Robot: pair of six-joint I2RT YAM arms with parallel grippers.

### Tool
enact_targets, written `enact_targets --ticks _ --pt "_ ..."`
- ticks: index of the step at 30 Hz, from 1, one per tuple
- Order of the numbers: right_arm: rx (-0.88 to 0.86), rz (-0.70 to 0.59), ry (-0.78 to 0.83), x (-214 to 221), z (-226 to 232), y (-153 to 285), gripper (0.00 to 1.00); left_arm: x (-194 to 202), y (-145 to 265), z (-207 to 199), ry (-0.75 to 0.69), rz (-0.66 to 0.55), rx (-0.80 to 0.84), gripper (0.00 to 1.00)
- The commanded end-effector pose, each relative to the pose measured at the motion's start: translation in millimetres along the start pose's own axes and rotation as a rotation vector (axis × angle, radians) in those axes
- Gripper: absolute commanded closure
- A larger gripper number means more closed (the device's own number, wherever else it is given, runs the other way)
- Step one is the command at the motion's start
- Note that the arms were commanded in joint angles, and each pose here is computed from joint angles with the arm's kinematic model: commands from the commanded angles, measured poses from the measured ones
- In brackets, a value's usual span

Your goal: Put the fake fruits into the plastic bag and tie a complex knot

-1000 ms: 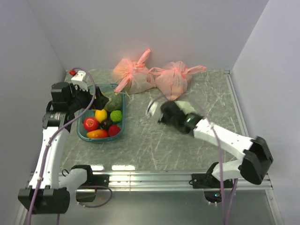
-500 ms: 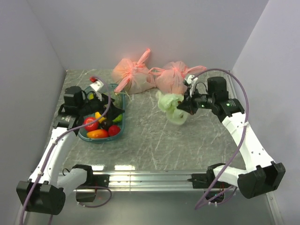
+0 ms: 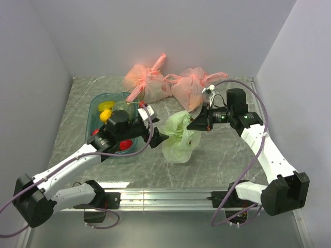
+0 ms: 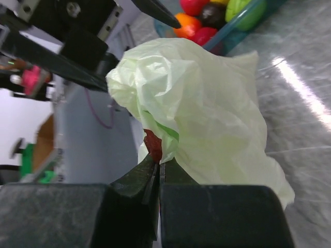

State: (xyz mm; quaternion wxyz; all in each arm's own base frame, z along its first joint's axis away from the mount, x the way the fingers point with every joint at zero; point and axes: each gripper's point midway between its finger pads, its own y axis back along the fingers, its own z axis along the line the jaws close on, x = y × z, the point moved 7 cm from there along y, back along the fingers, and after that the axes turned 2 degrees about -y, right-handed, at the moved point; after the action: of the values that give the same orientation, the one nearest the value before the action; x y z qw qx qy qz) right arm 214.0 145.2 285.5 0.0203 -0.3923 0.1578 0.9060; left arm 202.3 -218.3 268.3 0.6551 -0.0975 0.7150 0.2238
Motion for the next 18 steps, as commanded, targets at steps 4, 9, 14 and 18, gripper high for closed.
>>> enact_targets --ticks 4,9,14,18 --pt "-0.147 -0.018 -0.130 -10.5 8.9 -4.9 1.00 -15.7 -39.6 -5.2 -0.037 -0.096 -0.032 0.01" --pt "-0.168 0.023 -0.123 -8.9 8.9 -9.2 1.00 -11.3 -59.8 -11.8 0.037 -0.102 -0.011 0.04" --pt "0.044 0.127 0.022 2.2 -19.8 -5.8 1.00 -27.7 -43.9 -0.1 0.184 -0.078 0.056 0.98" --pt "0.461 0.135 0.254 -14.2 -81.3 12.8 1.00 -21.2 -12.5 1.1 0.437 -0.031 0.181 0.99"
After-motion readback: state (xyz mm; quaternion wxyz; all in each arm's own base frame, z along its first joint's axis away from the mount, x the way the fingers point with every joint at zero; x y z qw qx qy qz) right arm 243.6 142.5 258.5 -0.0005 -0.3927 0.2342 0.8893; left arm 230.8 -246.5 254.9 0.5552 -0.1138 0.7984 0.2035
